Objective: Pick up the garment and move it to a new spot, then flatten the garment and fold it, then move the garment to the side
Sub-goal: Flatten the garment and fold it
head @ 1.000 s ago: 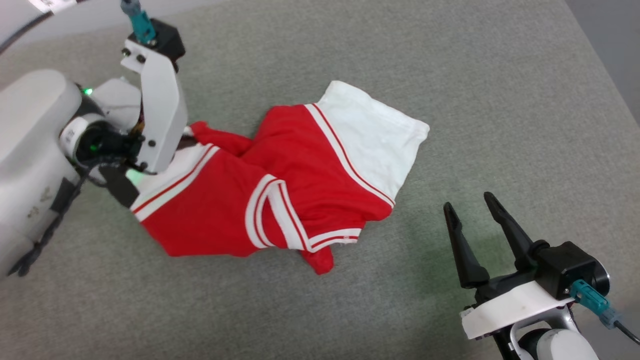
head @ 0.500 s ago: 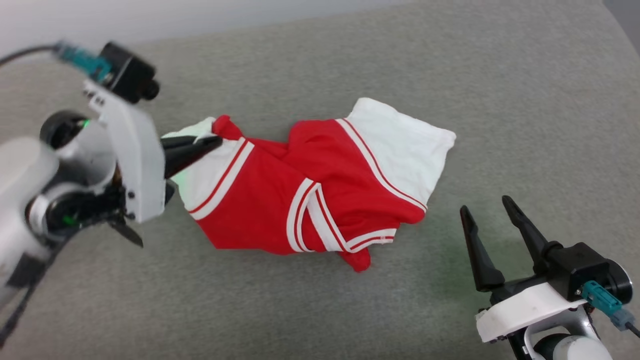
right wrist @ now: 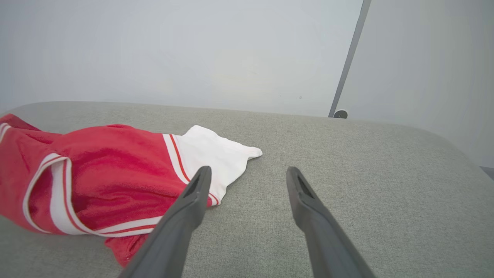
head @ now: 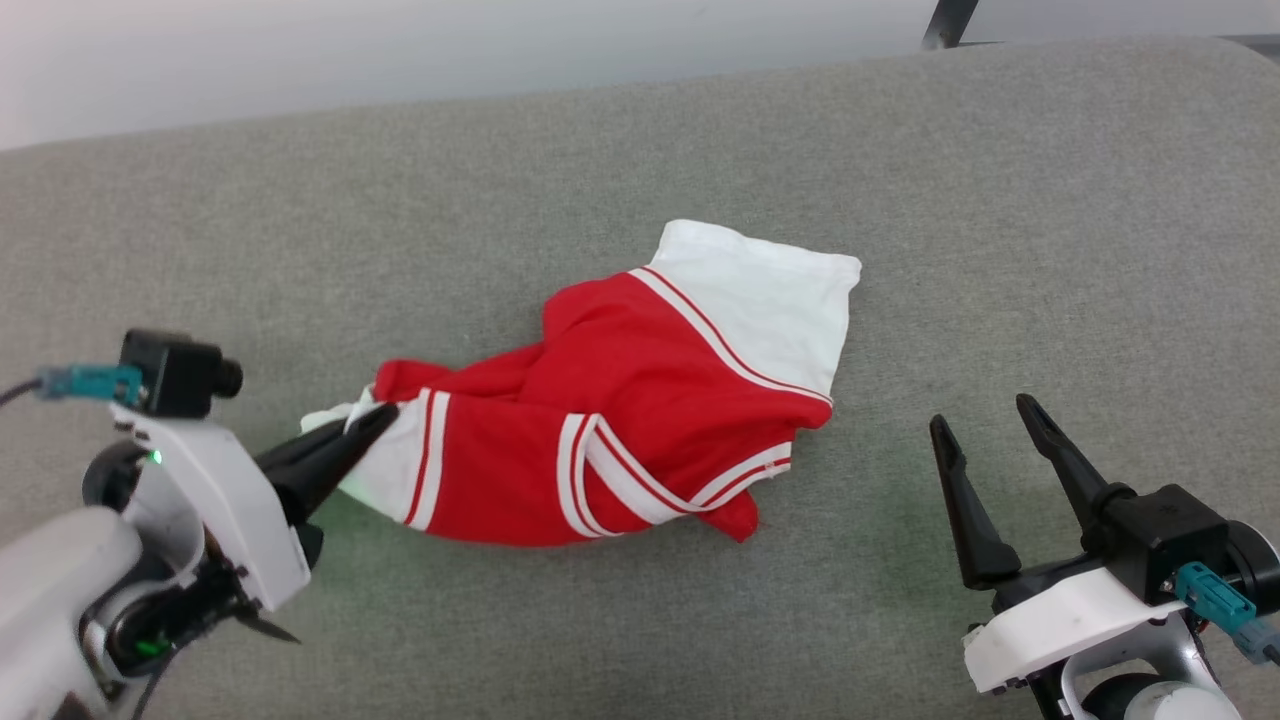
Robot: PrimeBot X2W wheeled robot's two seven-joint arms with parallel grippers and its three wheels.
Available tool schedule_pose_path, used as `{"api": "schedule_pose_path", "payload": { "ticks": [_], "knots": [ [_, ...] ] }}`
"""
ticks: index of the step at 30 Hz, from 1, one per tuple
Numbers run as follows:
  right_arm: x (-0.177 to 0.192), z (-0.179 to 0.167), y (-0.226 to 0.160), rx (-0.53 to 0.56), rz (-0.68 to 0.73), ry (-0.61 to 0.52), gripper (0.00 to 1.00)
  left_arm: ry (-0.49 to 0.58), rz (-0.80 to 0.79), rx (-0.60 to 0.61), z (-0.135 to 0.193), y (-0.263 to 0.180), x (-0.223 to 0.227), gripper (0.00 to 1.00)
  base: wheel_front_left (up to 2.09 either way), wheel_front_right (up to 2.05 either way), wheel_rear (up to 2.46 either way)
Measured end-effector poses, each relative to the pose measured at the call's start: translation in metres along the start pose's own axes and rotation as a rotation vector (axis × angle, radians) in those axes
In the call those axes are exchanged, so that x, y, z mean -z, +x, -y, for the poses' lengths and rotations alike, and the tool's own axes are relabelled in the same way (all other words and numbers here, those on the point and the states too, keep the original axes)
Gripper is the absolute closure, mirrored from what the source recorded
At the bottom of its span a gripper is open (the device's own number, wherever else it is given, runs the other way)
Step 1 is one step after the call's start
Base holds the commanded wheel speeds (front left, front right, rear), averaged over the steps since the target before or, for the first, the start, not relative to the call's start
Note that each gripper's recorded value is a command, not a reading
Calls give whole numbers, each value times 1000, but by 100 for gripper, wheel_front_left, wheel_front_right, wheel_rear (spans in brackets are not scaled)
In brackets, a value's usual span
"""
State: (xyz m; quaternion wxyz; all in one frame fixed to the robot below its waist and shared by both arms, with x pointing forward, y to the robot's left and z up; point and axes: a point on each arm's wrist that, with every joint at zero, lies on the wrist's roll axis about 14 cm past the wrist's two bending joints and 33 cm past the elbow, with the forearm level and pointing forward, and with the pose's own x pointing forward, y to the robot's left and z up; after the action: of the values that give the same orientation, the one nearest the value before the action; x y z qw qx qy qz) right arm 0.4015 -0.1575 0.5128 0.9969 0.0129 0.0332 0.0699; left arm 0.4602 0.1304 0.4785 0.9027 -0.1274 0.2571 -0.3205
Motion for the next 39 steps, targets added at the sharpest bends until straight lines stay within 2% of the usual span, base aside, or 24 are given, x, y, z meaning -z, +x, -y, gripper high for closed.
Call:
{"api": "schedule_pose_path", "payload": {
  "ticks": [5, 7, 9, 10, 11, 12, 19, 27, 32, 39],
  "knots": [
    [-3, 1, -2, 1, 4, -4, 0, -52, -48, -18, -2, -4, 27, 82, 0, 0, 0],
    [-3, 1, -2, 1, 3, -4, 0, -62, -69, -25, -3, -5, 35, 73, 0, 0, 0],
    [-4, 1, -3, 2, 5, -4, 0, -62, -72, -32, -5, -5, 35, 55, 0, 0, 0],
    [-4, 1, -4, 2, 5, -4, 0, -59, -75, -34, -5, -5, 35, 19, 0, 0, 0],
    [-5, 1, -4, 3, 6, -4, 0, -49, -80, -35, -6, -5, 34, 7, 0, 0, 0],
    [-5, 1, -4, 3, 7, -5, 0, -37, -80, -35, -6, -6, 30, 0, 0, 0, 0],
    [-4, 1, -4, 5, 7, 0, 0, 65, -120, -34, -9, -15, -10, 0, 0, 0, 0],
    [3, -3, 0, -10, -7, 7, 0, 86, -403, -152, -44, -30, -13, 0, 0, 0, 0],
    [5, -4, 3, -15, -9, 8, 0, 48, -519, -109, -31, -16, -23, 0, 0, 0, 0],
    [10, 4, 0, 11, -18, 12, 0, 104, -704, -10, -2, -13, -10, 0, 0, 0, 0]
  ]
}}
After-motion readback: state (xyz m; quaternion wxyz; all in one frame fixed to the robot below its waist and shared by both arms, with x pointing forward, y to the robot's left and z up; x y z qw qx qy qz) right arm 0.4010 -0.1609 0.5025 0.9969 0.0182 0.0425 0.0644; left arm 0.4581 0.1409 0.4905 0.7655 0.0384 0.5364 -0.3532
